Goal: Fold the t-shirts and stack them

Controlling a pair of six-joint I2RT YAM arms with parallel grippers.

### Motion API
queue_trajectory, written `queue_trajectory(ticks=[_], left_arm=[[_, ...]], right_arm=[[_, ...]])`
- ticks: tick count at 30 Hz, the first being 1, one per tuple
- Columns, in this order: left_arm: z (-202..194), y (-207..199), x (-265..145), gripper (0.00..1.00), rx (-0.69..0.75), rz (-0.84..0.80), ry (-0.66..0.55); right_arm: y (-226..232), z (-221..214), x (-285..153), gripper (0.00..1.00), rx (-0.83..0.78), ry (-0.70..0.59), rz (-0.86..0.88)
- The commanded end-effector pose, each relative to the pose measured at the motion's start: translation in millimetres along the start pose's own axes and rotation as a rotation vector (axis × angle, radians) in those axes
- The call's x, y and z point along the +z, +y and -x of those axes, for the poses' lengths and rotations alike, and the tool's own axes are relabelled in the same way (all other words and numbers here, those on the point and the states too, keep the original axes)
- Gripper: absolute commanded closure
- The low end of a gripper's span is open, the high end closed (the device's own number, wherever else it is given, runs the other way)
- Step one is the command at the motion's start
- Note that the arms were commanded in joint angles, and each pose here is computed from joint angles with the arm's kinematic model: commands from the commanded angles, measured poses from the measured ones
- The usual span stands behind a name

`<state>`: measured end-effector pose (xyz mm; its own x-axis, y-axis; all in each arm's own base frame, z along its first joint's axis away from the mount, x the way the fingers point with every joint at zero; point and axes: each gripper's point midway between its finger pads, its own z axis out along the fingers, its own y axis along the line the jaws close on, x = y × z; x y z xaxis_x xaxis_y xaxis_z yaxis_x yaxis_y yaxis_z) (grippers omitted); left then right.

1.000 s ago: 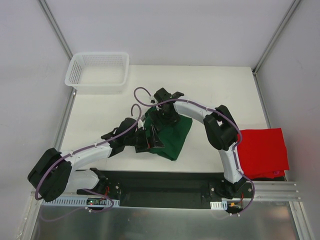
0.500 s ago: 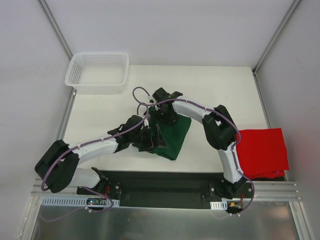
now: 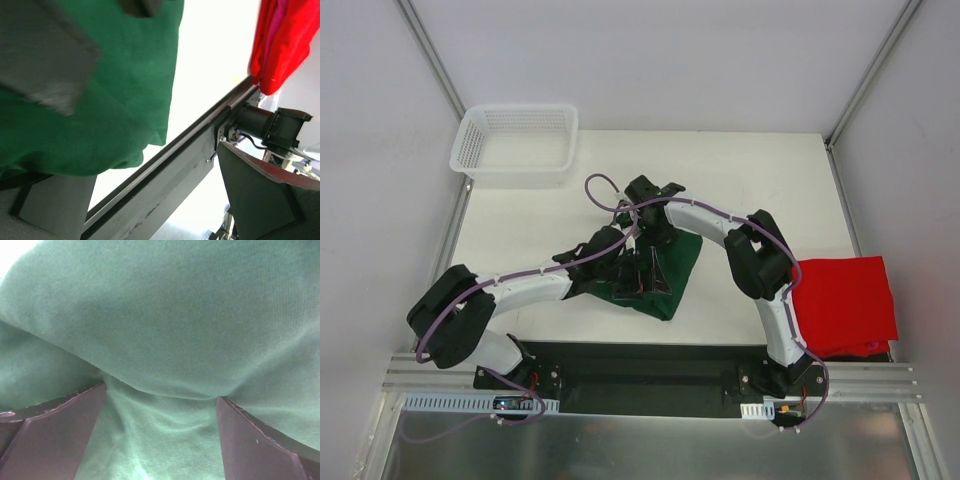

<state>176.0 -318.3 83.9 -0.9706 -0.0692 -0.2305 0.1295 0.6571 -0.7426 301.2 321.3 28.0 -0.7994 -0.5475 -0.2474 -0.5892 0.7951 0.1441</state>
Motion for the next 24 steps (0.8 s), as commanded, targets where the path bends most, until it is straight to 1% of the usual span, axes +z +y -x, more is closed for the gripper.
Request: queue_trajectory(ticks=[1,10,14,17,21,23,24], left_arm=[[2,-30,3,0.01,0.031,-0.084,0.006],[-10,-50,-1,0.01,0.04,-0.135,0.036],[-11,-71,-12,0.01,0.056,-0.197,0.046],[-9,-91,-25,0.01,0.08,-0.251,0.03],[2,-117,-52,0.01,0.147,-0.307,-0.039],[4,-118,-61,0.01,0.169,-0.279,-0.049],[10,-127,-71,0.01,0.214,-0.288,-0.081]], right_arm=[[10,-17,36,0.04,-0.019,0.076,0.048],[11,-14,37,0.04,-0.024,0.079,0.049],[11,-12,37,0.04,-0.026,0.077,0.051],[11,-12,37,0.04,-0.027,0.08,0.05],[11,-13,37,0.04,-0.025,0.083,0.05],[12,-13,37,0.04,-0.028,0.084,0.05],[11,-13,37,0.04,-0.026,0.085,0.048]])
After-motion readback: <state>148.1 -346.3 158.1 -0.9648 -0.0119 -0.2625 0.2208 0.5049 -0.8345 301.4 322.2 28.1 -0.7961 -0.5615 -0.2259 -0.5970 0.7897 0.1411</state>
